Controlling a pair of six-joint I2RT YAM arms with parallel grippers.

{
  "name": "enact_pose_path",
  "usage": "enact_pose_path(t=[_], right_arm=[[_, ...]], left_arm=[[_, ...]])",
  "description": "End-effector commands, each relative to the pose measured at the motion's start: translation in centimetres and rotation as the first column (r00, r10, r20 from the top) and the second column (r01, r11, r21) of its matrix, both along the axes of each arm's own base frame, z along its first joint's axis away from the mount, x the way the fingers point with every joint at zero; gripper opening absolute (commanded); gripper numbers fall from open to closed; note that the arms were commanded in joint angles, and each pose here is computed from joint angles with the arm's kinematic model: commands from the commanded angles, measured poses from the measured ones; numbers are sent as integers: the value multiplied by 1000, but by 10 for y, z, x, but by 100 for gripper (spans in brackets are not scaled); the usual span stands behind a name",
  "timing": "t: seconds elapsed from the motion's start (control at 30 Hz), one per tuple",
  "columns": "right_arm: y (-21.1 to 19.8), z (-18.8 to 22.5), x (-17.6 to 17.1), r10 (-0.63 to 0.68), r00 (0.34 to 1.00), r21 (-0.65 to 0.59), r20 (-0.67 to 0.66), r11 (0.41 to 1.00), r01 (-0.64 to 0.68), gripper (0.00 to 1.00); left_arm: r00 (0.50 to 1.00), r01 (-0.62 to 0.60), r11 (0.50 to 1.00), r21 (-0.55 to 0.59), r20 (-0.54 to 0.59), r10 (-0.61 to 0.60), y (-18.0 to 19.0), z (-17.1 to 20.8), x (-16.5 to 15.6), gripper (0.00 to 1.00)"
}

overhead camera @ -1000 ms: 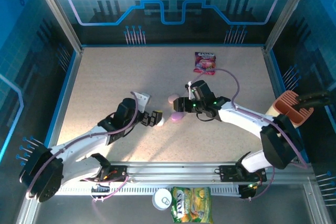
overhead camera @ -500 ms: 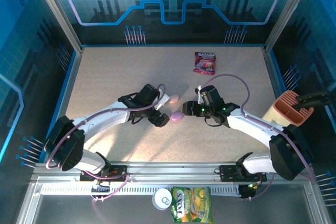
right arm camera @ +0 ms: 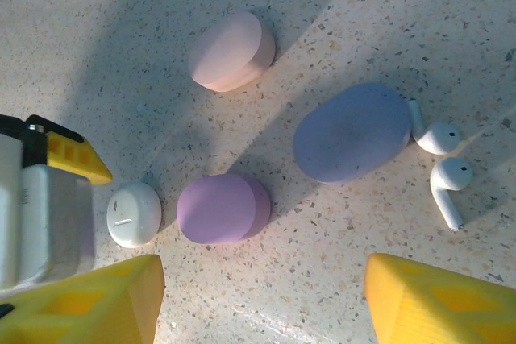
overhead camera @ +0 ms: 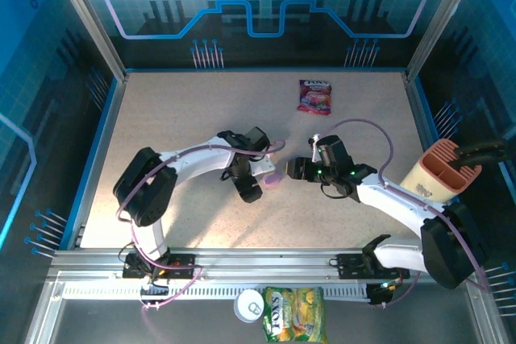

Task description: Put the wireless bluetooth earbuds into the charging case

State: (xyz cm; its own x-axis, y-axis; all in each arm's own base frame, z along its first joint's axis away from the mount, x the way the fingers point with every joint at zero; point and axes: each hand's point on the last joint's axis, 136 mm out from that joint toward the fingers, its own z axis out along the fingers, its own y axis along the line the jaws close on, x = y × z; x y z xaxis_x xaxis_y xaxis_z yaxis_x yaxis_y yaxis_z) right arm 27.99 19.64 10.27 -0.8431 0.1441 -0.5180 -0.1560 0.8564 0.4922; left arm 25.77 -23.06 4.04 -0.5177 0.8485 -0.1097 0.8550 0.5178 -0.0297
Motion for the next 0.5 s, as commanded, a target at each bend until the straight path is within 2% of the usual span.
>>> enact_pose_path(t=[0.0, 0.27, 0.4, 0.47], right_arm=[[-3, 4, 1, -12, 1000, 26, 10, 1000, 12, 67], [-8, 2, 2, -21, 1000, 34, 4, 999, 21, 66], [-8, 3, 2, -20, 1000, 39, 4, 999, 19, 66], [-7, 2, 2, -17, 1000, 42, 2, 999, 17, 66]], left_arm=[[999, 43, 995, 86, -20, -41, 10, -4, 0, 86], [998, 45, 990, 132, -46, -39, 9, -22, 5, 82], [999, 18, 991, 135, -53, -11, 8, -28, 5, 74], [998, 10, 989, 146, -58, -1, 9, -32, 5, 67]])
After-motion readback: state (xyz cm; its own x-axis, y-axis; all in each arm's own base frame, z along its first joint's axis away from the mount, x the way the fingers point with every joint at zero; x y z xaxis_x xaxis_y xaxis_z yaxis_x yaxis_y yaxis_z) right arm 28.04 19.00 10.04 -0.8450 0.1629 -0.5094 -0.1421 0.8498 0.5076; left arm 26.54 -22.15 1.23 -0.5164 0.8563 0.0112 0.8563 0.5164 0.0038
